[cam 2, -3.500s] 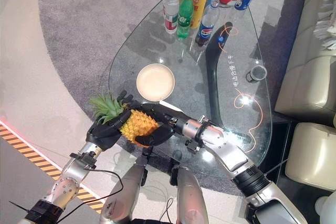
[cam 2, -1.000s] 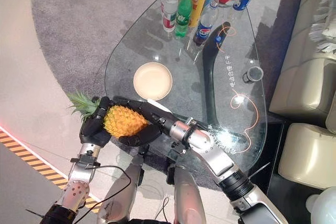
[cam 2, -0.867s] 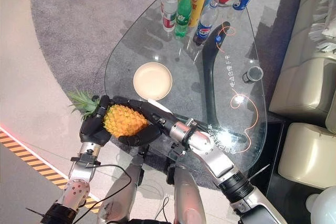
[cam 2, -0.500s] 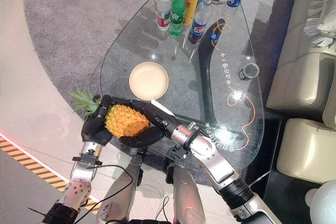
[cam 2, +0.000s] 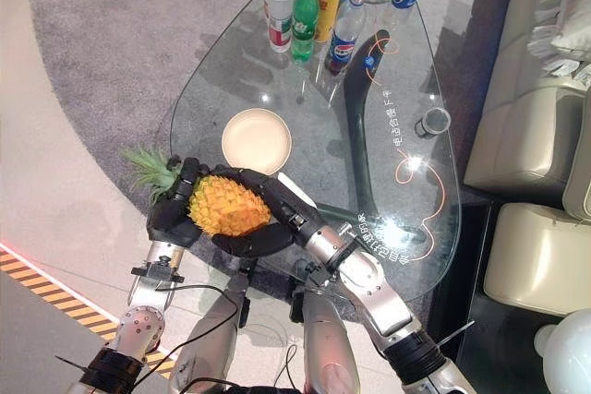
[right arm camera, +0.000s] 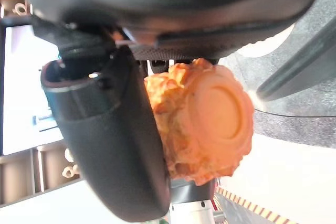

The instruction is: Pick up the fruit to the plate

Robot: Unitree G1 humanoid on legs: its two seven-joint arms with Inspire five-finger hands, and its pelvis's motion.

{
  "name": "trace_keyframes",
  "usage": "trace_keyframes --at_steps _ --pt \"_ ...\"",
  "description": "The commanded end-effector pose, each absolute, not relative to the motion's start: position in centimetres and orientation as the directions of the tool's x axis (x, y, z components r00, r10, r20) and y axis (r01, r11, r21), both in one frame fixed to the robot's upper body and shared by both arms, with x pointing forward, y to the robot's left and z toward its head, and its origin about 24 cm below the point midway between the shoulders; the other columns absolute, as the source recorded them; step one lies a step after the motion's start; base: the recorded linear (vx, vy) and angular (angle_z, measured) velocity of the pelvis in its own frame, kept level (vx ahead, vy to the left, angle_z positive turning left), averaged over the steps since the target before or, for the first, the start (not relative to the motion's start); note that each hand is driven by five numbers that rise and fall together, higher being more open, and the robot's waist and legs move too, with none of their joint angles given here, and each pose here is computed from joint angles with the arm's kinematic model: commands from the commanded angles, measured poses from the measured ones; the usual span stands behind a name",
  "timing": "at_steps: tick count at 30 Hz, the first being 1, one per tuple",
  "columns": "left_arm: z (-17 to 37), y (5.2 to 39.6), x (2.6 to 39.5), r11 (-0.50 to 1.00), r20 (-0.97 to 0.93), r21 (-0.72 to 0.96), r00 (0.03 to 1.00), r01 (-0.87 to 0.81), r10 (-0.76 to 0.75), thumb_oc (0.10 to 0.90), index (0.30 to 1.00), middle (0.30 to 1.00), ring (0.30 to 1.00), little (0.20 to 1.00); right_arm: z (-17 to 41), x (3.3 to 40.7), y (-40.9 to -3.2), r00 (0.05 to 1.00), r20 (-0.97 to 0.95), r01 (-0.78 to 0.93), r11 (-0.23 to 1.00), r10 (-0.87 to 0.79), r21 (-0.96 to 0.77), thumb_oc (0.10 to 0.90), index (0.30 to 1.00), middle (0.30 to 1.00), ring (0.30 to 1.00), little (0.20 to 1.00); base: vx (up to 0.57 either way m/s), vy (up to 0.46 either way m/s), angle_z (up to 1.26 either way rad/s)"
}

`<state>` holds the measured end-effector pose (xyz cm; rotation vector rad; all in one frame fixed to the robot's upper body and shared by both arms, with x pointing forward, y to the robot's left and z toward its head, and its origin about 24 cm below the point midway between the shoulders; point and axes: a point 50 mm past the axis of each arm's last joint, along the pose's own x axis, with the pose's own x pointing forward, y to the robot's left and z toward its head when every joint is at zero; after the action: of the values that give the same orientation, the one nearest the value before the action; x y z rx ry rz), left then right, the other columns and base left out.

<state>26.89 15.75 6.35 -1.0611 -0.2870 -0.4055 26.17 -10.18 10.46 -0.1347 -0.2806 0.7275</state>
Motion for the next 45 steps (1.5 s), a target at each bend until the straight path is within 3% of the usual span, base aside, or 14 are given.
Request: trace_keyframes --at_steps 1,24,45 --pt "12.9 17.2 25.8 0.312 0.751 -0.627 0.66 0.714 0.001 0.1 0.3 0.3 0.3 0.2 15.0 27.3 -15.4 0.809 0.499 -0.334 0.941 0.311 -0.045 0.8 0.9 0.9 0.9 0.9 0.0 0.0 0.0" --pt "13.1 17.3 25.7 0.305 0.752 -0.633 0.659 0.712 0.024 0.1 0.3 0.3 0.3 0.2 16.3 26.2 -15.4 0.716 0.668 -0.384 0.913 0.202 0.135 0.8 0.9 0.9 0.9 0.9 0.0 0.001 0.0" --pt "13.5 17.1 25.5 0.303 0.751 -0.637 0.66 0.709 0.033 0.1 0.3 0.3 0.3 0.2 17.4 25.4 -16.1 0.664 0.747 -0.269 0.941 0.028 0.204 0.8 0.9 0.9 0.9 0.9 0.0 0.0 0.0"
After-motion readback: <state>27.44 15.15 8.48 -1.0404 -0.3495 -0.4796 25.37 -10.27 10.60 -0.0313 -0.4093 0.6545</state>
